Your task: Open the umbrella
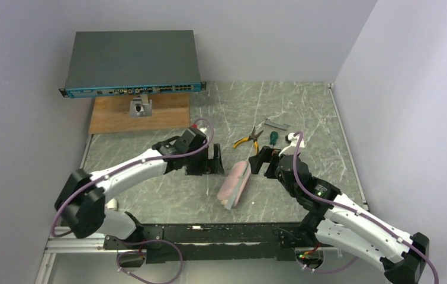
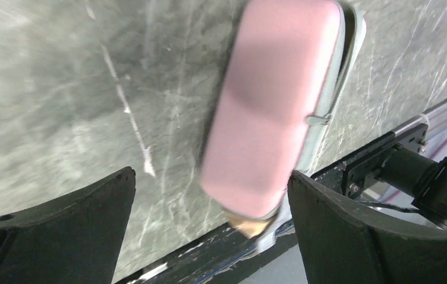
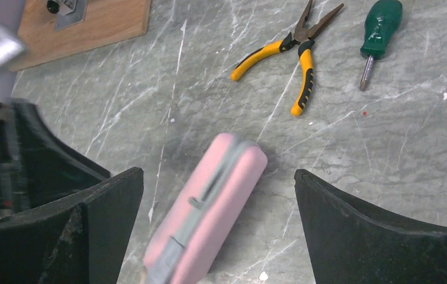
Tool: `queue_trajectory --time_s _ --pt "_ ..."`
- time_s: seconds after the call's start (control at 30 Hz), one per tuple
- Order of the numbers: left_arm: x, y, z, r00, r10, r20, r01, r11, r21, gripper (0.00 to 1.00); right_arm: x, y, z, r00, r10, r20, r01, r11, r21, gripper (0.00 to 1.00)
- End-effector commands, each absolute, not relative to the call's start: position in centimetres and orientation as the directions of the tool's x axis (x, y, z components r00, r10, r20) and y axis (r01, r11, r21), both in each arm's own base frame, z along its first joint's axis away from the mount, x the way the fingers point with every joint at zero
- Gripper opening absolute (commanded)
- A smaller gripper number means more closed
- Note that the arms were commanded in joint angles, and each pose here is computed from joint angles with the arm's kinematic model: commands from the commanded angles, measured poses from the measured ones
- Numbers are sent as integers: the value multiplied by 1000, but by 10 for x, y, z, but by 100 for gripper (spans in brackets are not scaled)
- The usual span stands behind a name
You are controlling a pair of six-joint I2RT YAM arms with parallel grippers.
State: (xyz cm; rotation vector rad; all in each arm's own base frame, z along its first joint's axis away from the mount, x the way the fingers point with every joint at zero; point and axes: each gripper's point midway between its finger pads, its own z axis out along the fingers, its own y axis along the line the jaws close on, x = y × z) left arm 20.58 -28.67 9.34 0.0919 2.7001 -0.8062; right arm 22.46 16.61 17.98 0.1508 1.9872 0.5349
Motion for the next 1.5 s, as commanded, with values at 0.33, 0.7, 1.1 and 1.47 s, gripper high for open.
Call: queue_trajectory --time_s 0.33,0.7,1.1,1.47 --pt "202 -239 166 -794 106 -598 348 886 -305 94 215 151 141 -524 398 -753 24 891 454 96" --pt "191 -307 180 -786 168 -596 405 868 -289 83 197 147 108 -597 421 -683 79 878 471 50" --pt "168 -365 138 -785 351 -511 479 866 -141 74 213 123 122 -520 400 -755 112 908 403 52" --pt "169 -361 85 -791 451 -414 507 862 -30 53 216 113 124 -510 363 -780 91 924 371 58"
